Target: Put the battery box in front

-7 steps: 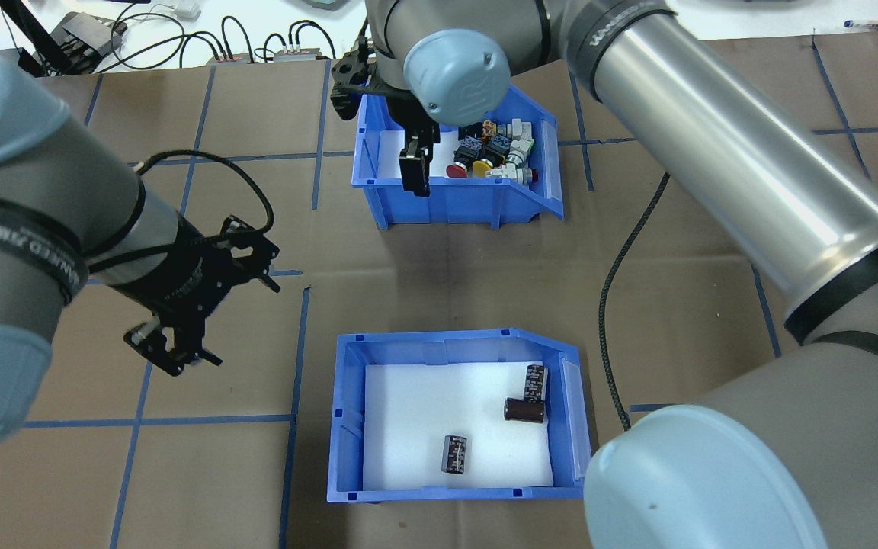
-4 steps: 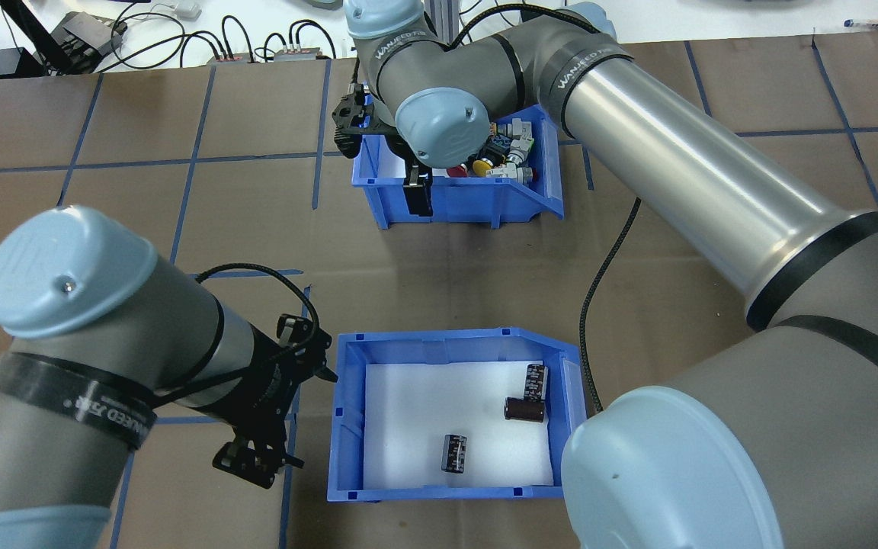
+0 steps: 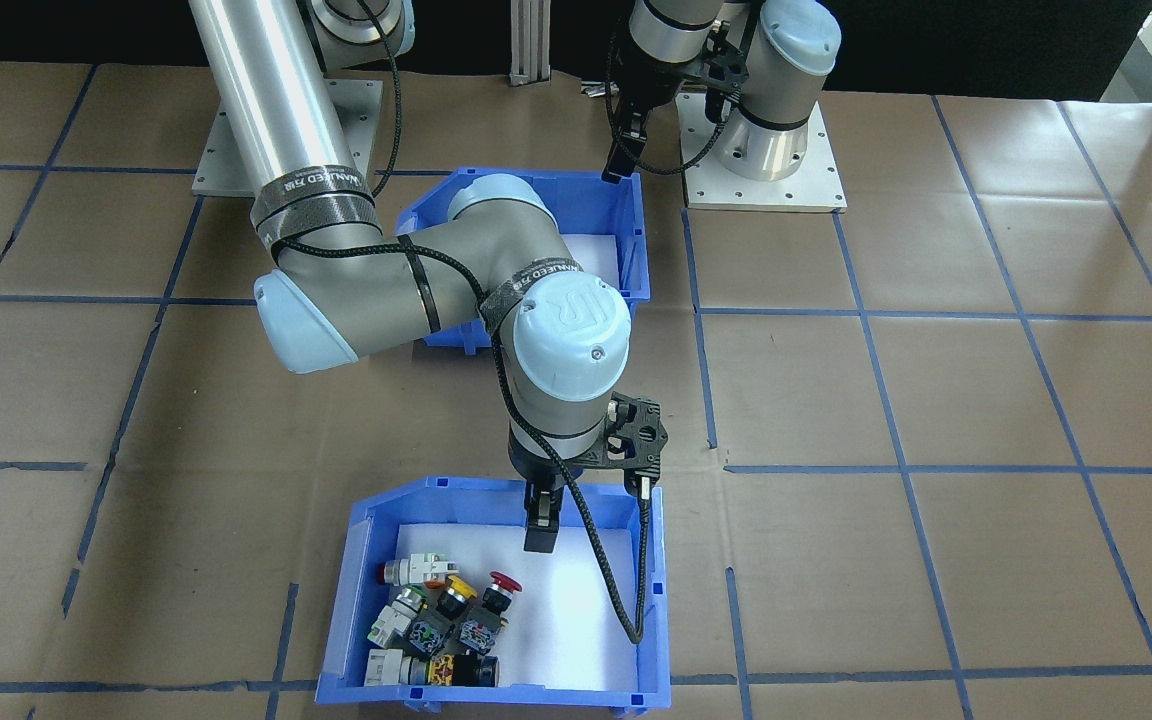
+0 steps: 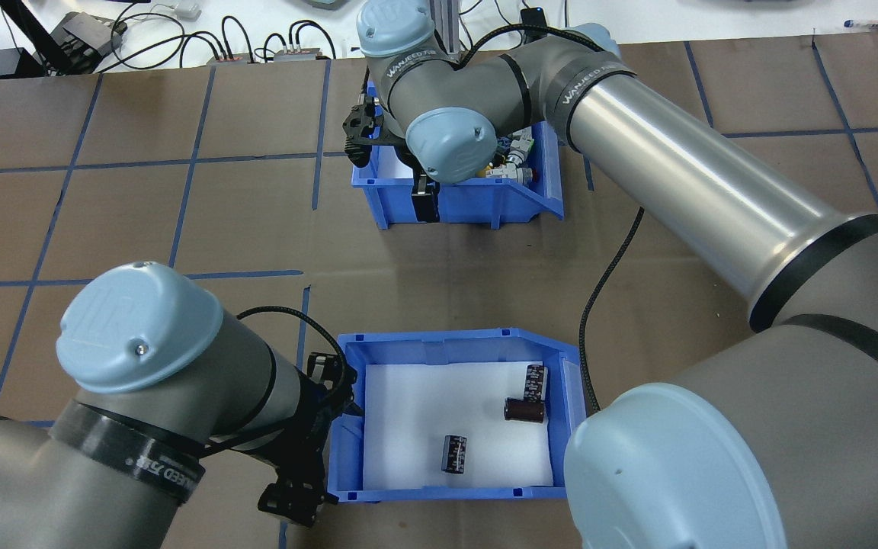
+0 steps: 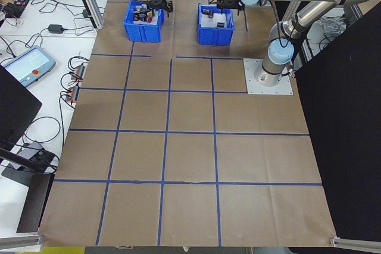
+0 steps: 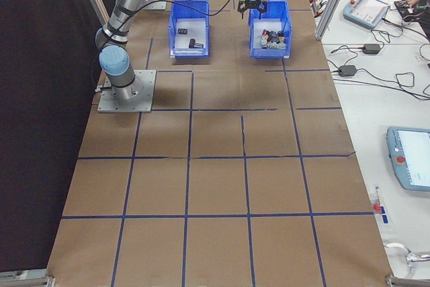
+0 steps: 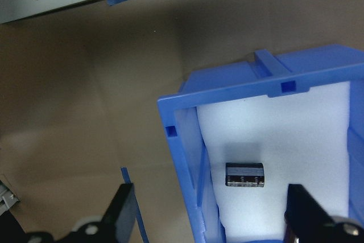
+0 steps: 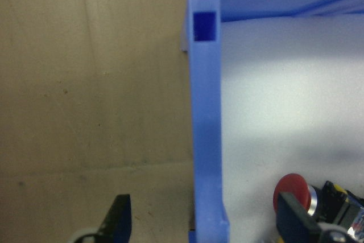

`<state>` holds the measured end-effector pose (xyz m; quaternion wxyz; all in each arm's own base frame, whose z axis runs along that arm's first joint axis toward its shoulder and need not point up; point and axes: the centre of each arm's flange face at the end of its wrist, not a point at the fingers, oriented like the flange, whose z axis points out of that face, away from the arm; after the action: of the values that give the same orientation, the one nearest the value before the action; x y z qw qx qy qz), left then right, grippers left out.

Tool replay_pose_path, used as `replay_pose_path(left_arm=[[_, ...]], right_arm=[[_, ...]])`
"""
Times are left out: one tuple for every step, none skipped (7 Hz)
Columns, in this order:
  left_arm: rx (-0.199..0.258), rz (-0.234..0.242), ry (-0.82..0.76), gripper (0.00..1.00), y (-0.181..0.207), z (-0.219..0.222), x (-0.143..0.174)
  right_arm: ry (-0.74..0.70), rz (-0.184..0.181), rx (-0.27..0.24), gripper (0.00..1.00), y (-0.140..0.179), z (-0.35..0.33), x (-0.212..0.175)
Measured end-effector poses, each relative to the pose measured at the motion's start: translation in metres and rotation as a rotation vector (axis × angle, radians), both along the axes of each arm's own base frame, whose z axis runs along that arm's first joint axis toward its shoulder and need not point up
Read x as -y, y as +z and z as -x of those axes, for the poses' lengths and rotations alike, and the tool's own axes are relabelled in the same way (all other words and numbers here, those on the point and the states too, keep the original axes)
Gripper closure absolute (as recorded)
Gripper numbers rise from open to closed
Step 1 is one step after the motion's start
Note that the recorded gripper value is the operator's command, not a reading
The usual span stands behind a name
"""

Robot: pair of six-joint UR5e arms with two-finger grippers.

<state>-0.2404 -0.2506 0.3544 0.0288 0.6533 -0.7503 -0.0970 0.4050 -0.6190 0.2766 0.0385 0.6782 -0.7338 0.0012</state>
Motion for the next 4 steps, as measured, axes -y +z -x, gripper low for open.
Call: replay_pose_path(left_arm=[[-0.002,0.013,0.034,0.06,-0.008,0.002,-0.001],[-0.001,0.014,0.055,0.06,-0.016,0.008,-0.002],[0.006,0.005,0.067,0.04,-0.027,0.020,-0.001],[0.008,0.005,0.067,0.00,-0.037,0.035,-0.002]], right_arm=[[0.000,0.012,0.001,0.98,0.001,0.000,0.001],[0.000,0.022,-0.004,1.00,0.003,0.001,0.002],[0.005,0.035,-0.011,1.00,0.008,0.004,0.005],[0.013,0.050,-0.012,1.00,0.016,0.008,0.009]])
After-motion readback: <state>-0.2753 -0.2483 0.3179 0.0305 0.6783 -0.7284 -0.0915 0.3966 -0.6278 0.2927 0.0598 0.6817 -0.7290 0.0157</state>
